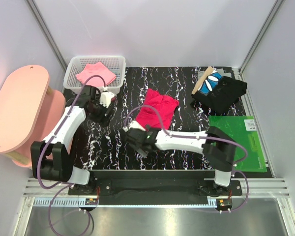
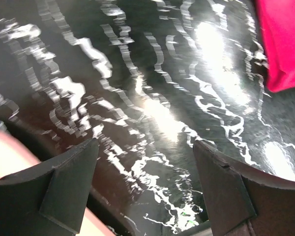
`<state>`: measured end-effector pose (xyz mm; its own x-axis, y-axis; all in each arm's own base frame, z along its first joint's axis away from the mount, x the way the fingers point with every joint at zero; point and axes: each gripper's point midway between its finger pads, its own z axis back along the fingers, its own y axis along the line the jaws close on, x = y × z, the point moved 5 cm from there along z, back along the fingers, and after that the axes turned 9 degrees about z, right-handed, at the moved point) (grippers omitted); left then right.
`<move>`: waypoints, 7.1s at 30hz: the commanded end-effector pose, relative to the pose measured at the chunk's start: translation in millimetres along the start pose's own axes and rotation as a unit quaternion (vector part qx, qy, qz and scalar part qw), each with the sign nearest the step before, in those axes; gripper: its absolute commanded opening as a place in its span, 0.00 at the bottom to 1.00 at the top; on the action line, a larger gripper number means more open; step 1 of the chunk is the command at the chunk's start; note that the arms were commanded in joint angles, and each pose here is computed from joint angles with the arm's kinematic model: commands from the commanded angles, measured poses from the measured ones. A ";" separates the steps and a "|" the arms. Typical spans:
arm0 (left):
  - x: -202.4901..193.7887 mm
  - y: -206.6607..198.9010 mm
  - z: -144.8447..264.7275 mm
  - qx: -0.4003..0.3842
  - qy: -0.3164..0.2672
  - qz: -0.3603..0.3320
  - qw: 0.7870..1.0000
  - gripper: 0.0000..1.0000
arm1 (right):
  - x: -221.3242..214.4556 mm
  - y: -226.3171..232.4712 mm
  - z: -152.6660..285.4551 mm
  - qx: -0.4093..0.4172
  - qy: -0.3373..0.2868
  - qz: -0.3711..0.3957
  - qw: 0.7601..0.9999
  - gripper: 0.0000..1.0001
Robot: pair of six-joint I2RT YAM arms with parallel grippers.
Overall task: Fold and stack the t-shirts
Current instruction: Grab one side of the 2/3 rectangular tshirt with right arm, then fold the long partially folded tshirt into a neat square, then smooth out wrinkles on the folded tshirt
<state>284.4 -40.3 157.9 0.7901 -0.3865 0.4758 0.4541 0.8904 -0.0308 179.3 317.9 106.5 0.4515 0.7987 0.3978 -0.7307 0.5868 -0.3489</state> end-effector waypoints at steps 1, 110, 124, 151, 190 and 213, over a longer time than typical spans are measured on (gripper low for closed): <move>8.7 2.7 14.9 -0.006 -0.029 0.028 0.999 0.84 | 16.2 1.8 -8.8 -0.127 -0.036 0.075 0.988 0.88; 29.7 7.2 74.7 -0.009 -0.078 0.056 0.995 0.83 | 141.2 -133.4 77.3 0.228 -0.150 -0.264 0.925 1.00; 27.0 4.9 73.6 -0.016 -0.076 0.067 0.995 0.83 | 74.0 -44.6 12.0 0.544 -0.034 -0.367 0.754 0.98; 28.8 6.8 72.6 -0.013 -0.076 0.073 0.994 0.83 | 80.2 -50.1 31.0 0.481 -0.009 -0.340 0.808 0.98; 26.1 16.3 84.5 0.005 -0.089 0.079 0.993 0.83 | 120.3 32.1 -41.8 0.575 0.040 -0.289 0.764 0.94; 25.2 14.4 94.4 0.003 -0.093 0.078 0.993 0.83 | 99.9 -26.5 23.3 0.562 -0.029 -0.295 0.772 0.96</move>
<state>268.8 -13.8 232.9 0.8073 -0.1865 0.5599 0.3059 0.9436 -0.1268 254.6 400.0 130.8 0.8993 0.4121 0.1460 -0.3179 0.3869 0.8656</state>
